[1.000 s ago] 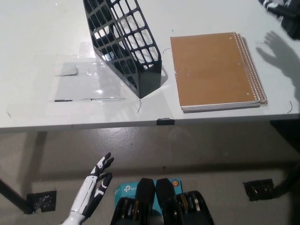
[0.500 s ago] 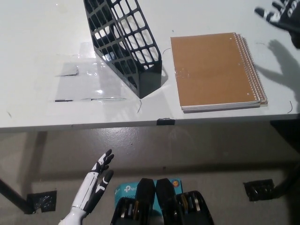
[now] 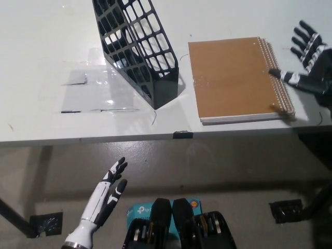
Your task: Use the right hand to pick up a book from the book holder on the left side and put it on another book on the right side
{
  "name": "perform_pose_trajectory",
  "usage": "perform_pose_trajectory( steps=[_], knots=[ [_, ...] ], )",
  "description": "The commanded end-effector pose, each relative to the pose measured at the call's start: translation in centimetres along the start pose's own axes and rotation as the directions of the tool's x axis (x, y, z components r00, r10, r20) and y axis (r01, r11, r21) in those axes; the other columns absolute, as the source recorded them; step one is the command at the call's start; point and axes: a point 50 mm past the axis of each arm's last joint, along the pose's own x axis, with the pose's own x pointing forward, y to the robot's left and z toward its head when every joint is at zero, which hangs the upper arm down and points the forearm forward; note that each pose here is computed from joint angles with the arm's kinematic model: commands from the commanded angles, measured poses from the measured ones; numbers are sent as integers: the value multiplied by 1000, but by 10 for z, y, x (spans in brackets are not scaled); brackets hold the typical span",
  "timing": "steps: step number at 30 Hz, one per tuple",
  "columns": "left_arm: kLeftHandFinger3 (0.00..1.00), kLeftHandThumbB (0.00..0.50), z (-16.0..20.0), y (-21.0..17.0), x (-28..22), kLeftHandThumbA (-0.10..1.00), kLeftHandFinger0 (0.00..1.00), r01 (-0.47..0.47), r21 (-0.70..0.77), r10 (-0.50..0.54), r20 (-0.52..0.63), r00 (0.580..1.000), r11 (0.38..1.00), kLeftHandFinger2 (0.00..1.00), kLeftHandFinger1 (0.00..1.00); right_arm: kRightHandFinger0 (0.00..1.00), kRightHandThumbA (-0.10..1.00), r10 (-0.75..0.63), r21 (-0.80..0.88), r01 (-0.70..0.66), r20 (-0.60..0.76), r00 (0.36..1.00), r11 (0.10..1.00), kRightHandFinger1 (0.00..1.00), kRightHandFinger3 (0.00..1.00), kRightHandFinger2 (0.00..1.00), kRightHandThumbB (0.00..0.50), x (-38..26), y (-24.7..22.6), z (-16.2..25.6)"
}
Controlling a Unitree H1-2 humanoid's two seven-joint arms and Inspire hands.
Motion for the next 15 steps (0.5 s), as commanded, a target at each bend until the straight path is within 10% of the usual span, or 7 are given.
perform_pose_trajectory(
  steps=[1, 15],
  knots=[
    [1000, 155, 30, 40, 44, 1000, 1000, -64, 18, 61, 144, 988, 998, 1000, 1000, 1000, 907, 425, -357, -238, 661, 618, 903, 1000, 1000, 1000, 355, -106, 109, 208],
    [1000, 141, 29, 38, 42, 1000, 1000, -64, 12, 61, 139, 988, 998, 1000, 1000, 1000, 954, 425, -243, -349, 544, 723, 905, 1000, 1000, 1000, 314, -120, 149, 134]
  ],
)
